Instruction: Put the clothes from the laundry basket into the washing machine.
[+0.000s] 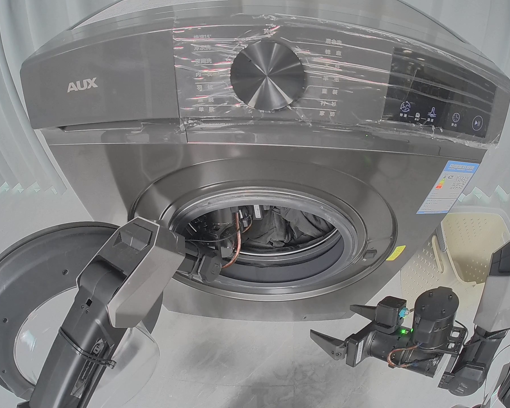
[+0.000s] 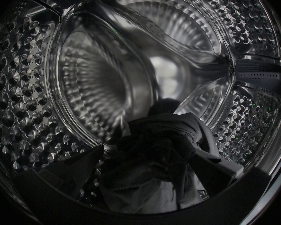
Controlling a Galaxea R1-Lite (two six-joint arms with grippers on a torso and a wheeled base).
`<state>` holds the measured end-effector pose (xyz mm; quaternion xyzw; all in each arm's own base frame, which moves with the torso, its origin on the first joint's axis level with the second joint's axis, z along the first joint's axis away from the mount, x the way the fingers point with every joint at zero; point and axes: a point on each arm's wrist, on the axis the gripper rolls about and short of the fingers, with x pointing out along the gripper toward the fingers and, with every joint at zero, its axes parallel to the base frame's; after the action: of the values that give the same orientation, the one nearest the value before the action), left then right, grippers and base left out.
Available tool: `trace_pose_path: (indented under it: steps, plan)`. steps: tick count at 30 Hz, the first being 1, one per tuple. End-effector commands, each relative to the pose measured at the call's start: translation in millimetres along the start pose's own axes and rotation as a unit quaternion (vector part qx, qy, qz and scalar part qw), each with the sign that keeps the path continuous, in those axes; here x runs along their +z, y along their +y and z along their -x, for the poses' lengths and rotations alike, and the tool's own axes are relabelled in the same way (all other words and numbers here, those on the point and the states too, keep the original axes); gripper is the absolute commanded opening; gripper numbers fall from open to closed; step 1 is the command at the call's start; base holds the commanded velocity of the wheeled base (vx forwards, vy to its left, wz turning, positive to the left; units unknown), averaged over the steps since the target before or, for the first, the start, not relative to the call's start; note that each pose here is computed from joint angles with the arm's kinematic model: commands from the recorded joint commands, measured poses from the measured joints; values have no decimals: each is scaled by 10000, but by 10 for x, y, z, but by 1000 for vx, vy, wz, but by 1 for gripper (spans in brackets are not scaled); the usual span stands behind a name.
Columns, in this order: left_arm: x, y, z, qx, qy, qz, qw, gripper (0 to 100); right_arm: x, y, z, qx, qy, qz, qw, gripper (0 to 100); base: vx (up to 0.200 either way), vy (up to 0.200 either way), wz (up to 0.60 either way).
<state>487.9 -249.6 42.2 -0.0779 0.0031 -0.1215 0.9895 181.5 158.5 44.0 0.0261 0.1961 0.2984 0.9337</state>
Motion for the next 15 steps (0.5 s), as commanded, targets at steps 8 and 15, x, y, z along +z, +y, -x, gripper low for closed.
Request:
trace_pose_path:
  steps: [8,15]
  plan:
    - [128,-440,445,-442,314,-14,9985,100,-4,2,-3,10,9,1,10000,100,0,0,0]
    - [169,-580,1161,-565,1019,-324,9927,100,9,1,0,9,-23,-3,10000,100,0,0,0]
